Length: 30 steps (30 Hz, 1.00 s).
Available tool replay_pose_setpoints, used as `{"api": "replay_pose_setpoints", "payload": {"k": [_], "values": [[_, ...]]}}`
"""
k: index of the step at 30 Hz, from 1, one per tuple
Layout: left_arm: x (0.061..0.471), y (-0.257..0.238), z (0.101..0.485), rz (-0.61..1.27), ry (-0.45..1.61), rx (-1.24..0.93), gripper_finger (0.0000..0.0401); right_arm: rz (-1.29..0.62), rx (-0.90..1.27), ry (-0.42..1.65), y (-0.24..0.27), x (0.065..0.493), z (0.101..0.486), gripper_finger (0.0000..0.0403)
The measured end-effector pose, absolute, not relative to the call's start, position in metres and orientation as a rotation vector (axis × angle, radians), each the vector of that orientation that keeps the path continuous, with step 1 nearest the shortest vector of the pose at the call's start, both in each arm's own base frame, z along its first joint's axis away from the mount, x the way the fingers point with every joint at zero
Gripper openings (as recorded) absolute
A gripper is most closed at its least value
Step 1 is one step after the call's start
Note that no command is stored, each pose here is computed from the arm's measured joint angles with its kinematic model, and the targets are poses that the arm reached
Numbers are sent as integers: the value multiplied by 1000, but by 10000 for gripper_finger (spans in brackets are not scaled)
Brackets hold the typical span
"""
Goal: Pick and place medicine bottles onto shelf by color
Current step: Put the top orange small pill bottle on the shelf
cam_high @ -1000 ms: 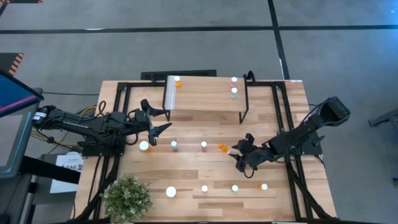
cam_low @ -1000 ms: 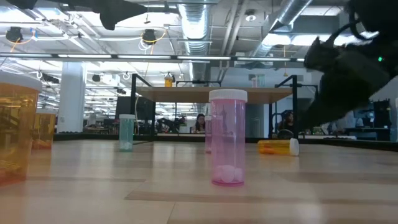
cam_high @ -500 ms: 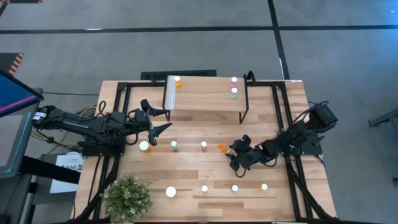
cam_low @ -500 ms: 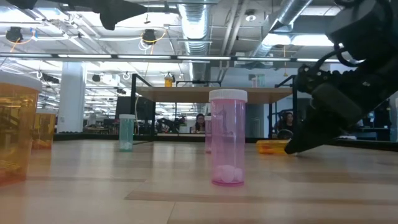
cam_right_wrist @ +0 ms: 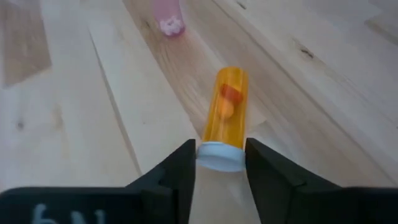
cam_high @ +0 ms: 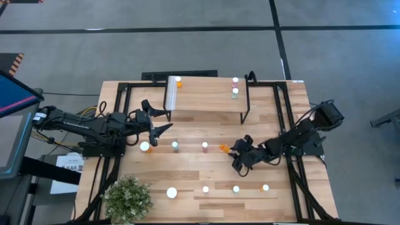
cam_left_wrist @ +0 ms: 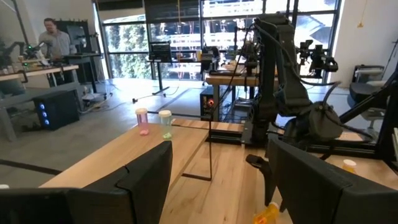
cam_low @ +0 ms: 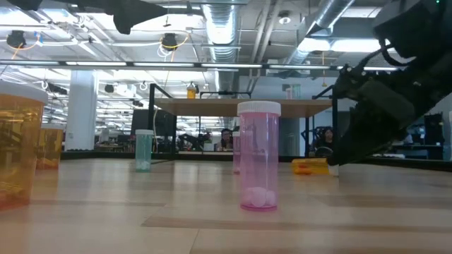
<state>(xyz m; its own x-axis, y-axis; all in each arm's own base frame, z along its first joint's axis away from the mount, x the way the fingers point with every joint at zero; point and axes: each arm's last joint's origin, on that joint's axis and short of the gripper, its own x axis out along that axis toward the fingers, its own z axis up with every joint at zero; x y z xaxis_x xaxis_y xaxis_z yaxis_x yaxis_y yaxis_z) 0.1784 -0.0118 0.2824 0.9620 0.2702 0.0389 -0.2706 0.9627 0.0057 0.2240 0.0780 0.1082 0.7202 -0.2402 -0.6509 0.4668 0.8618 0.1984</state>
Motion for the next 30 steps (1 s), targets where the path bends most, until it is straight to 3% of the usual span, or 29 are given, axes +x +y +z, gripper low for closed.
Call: {"api": "replay_pose_setpoints", "payload": {"k": [7,20,30], "values": [[178,-12,282,274,-37,11,254,-373,396,614,78,223,122,119],[181,-12,280,262,-26,7,254,-312,403,505,76,219,152,125],[213,-20,270,139,88,81,254,-203,439,282,72,211,199,129]]}}
